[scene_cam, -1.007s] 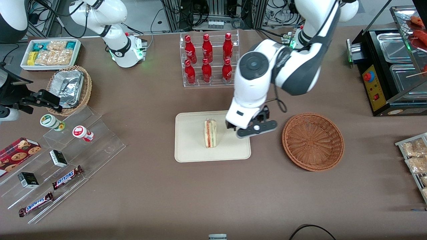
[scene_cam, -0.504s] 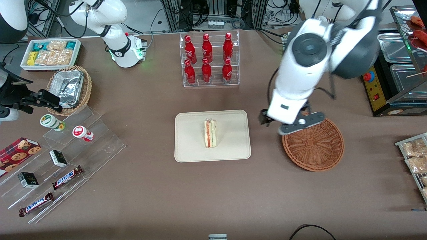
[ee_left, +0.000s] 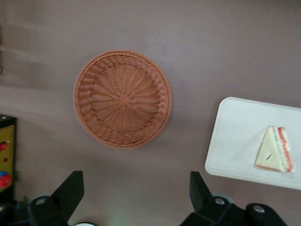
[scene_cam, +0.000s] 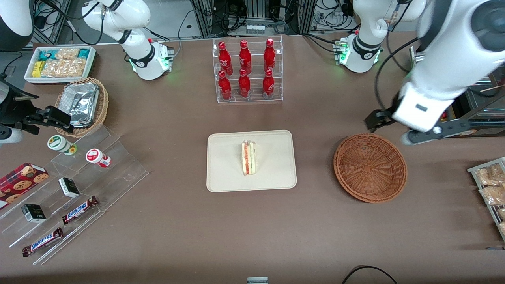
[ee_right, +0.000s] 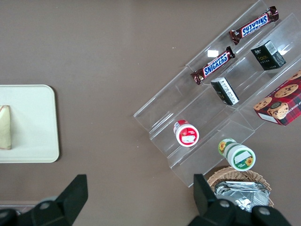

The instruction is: Place sandwich from basket to tray

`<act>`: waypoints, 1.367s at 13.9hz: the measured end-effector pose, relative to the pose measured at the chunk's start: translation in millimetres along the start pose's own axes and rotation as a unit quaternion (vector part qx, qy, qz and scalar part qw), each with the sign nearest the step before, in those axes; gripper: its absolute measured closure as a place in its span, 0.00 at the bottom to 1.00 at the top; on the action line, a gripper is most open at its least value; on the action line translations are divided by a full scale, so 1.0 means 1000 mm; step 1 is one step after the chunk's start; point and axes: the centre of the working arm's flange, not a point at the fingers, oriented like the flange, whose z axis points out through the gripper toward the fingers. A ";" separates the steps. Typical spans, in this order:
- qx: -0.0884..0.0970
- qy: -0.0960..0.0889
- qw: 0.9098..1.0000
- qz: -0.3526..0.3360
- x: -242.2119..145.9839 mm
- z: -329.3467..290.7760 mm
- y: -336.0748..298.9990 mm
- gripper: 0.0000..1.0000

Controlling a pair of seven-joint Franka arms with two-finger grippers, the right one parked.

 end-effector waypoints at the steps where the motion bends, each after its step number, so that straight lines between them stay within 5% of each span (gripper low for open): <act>1: -0.001 -0.002 1.000 0.011 0.001 -0.003 -0.017 0.00; 8: -0.008 -0.008 0.997 0.079 0.001 -0.007 -0.108 0.00; 19: -0.010 -0.004 0.995 0.104 -0.016 -0.019 -0.140 0.00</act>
